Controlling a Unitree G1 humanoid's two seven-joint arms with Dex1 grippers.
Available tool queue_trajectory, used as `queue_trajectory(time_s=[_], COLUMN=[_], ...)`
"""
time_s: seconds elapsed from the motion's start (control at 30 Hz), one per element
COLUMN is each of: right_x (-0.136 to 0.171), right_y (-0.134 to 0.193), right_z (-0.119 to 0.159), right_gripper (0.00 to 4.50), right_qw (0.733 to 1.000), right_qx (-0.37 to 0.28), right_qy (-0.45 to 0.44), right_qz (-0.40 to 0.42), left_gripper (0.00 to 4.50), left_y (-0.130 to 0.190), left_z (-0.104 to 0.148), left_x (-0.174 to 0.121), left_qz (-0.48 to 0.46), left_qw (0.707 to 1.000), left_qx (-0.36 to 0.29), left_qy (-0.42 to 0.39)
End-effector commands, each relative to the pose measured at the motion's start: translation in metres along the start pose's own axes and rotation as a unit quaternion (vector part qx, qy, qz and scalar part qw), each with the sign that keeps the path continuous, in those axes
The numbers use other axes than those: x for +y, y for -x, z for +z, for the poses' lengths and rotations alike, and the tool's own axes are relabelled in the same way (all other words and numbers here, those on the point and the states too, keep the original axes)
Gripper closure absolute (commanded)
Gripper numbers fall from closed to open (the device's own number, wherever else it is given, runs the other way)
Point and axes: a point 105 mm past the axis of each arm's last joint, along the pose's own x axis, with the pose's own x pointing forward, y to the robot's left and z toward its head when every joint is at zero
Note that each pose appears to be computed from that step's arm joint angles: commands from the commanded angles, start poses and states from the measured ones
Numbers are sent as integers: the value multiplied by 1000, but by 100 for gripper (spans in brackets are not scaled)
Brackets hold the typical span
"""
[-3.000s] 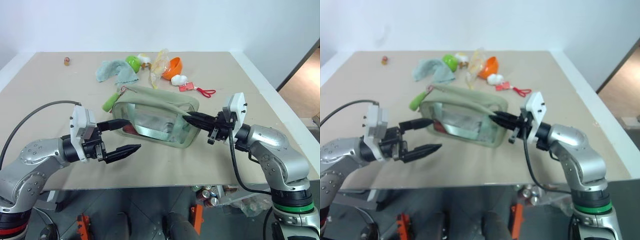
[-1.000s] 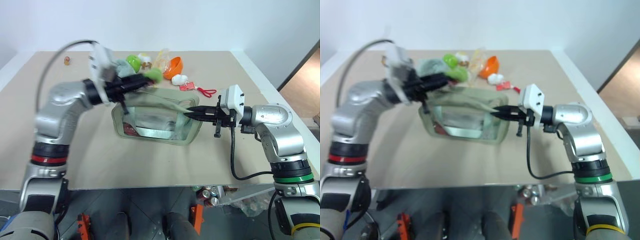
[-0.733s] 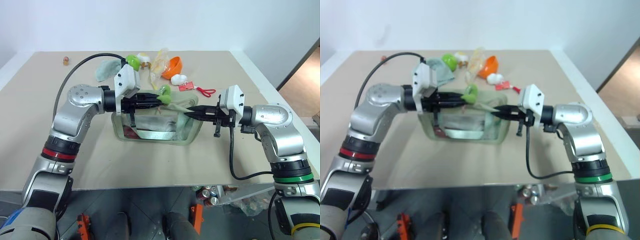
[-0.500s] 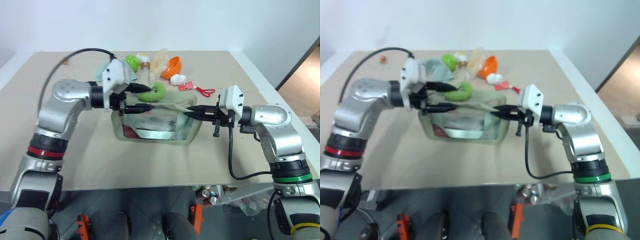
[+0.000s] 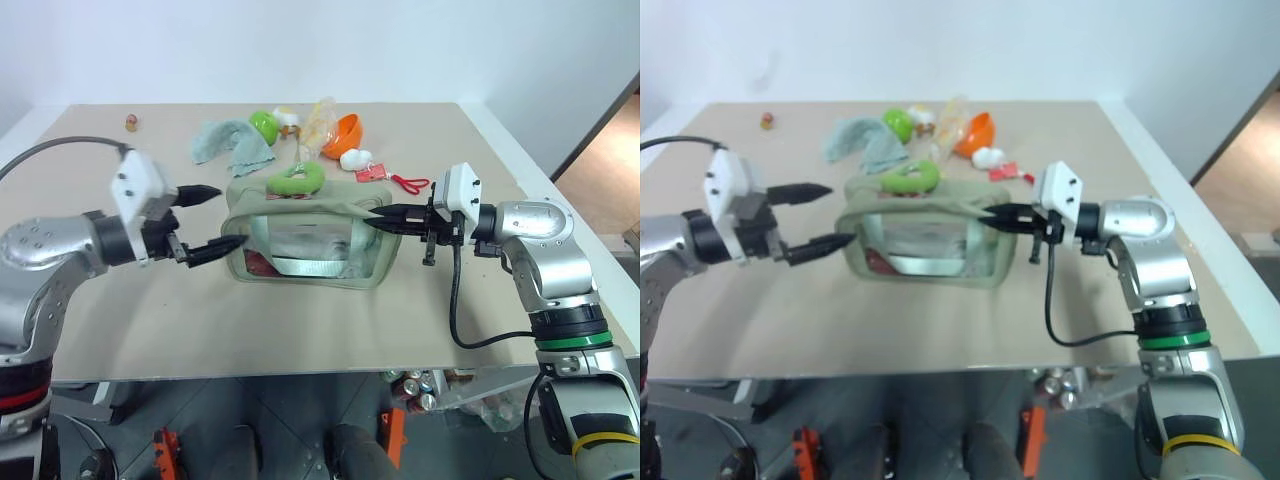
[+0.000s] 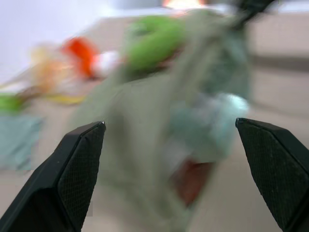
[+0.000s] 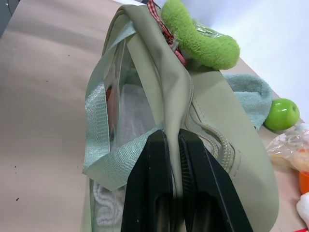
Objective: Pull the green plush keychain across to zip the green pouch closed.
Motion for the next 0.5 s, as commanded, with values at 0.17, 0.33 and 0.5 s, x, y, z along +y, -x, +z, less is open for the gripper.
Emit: queue_trajectory(time_s=[0.17,0.33,0.5], right_x=[-1,-1,0], right_y=[0,2,2], right_z=[10,11,14], right_gripper=[450,450,450], right_qw=[1000,1000,1000], right_qx=[-2,2,0], right_qy=[23,24,23], right_qz=[11,9,6], left_gripper=[2,80,249], left_y=[-9,-22,-29], left_z=[-6,-18,-25], left_x=[-3,-13,-14], left_qz=[55,34,30], left_qw=[996,993,992], left_qx=[-56,-66,-61], left_qy=[47,94,109])
